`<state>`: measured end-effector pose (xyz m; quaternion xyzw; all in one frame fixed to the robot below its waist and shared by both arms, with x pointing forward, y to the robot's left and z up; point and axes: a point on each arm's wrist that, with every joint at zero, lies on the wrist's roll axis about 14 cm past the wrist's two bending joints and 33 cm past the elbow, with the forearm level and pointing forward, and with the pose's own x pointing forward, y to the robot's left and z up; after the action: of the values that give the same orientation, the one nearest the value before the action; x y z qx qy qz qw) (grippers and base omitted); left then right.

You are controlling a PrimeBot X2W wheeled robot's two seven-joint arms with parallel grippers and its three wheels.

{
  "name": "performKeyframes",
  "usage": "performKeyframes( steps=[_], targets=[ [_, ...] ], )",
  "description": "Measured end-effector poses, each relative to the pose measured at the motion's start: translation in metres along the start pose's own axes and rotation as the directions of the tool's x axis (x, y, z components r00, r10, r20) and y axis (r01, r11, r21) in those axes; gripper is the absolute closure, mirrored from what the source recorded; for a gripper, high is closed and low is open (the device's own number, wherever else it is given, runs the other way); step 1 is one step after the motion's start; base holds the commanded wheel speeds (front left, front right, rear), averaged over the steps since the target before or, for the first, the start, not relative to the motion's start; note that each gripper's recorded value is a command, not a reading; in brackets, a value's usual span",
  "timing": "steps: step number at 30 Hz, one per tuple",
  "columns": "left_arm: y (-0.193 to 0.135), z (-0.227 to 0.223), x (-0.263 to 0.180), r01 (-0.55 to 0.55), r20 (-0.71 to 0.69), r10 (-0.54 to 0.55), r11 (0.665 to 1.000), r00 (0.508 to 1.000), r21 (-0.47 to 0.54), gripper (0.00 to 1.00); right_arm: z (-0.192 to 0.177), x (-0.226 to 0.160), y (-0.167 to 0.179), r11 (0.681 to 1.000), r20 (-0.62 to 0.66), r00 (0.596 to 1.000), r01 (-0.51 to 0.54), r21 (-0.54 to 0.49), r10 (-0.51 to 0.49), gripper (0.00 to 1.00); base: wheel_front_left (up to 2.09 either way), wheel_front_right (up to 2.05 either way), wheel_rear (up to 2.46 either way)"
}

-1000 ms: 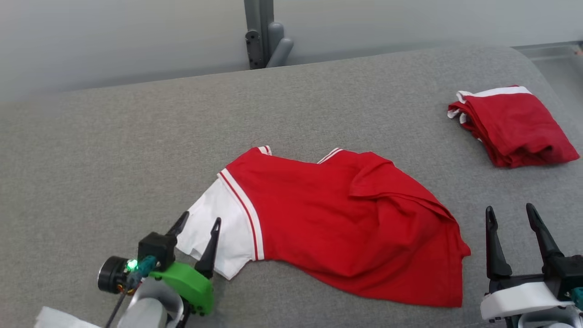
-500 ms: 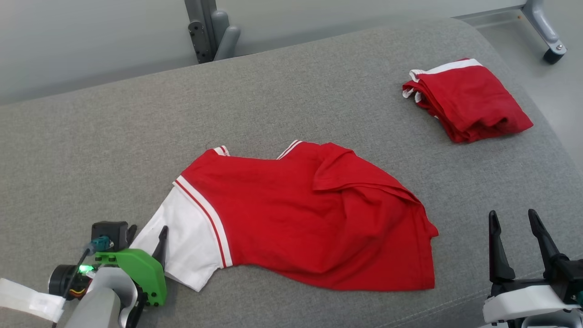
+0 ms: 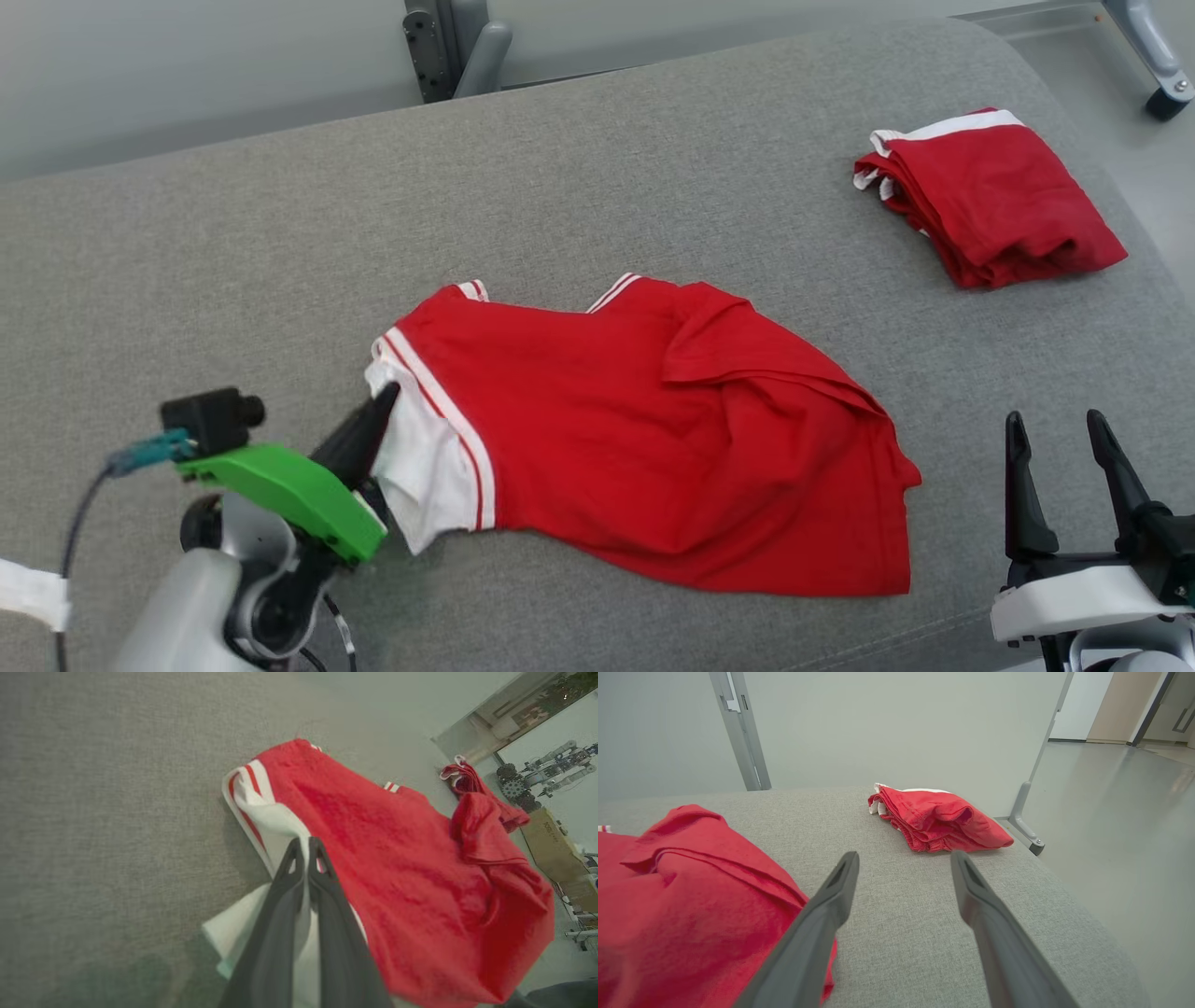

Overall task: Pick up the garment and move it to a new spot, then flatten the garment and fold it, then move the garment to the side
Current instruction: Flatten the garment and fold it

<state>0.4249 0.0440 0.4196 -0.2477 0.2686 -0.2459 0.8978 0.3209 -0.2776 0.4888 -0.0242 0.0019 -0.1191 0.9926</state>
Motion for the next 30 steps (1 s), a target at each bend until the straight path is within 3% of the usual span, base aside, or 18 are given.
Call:
performKeyframes(
  steps=[3, 7, 17, 24, 28, 30],
  targets=[
    [-0.016, 0.053, -0.013, 0.093, 0.164, -0.077, 0.991, 0.983, -0.092, 1.0, 0.0, 0.003, 0.004, 1.0, 0.002, 1.0, -0.009, 0.011, 0.009, 0.0, 0.0, 0.0, 0.0],
    [-0.011, 0.108, -0.04, 0.129, 0.332, -0.087, 0.986, 0.939, -0.107, 1.0, -0.002, 0.006, 0.012, 0.999, -0.001, 0.999, -0.033, 0.023, 0.033, 0.0, 0.0, 0.0, 0.0],
    [-0.029, 0.227, -0.114, 0.079, 0.614, -0.097, 0.995, 0.783, 0.057, 1.0, -0.001, 0.01, 0.023, 0.997, 0.005, 0.998, -0.065, 0.04, 0.065, 0.0, 0.0, 0.0, 0.0],
    [-0.082, 0.275, -0.144, 0.062, 0.699, -0.195, 0.976, 0.688, 0.211, 1.0, -0.002, 0.011, 0.031, 0.995, 0.004, 0.996, -0.087, 0.057, 0.087, 0.0, 0.0, 0.0, 0.0],
    [-0.118, 0.278, -0.138, 0.075, 0.676, -0.265, 0.952, 0.688, 0.297, 1.0, -0.003, 0.009, 0.034, 0.993, 0.004, 0.995, -0.095, 0.067, 0.095, 0.0, 0.0, 0.0, 0.0],
    [-0.139, 0.253, -0.11, 0.125, 0.596, -0.305, 0.938, 0.743, 0.323, 1.0, -0.004, 0.007, 0.032, 0.993, -0.001, 0.996, -0.086, 0.076, 0.086, 0.0, 0.0, 0.0, 0.0]
  ],
)
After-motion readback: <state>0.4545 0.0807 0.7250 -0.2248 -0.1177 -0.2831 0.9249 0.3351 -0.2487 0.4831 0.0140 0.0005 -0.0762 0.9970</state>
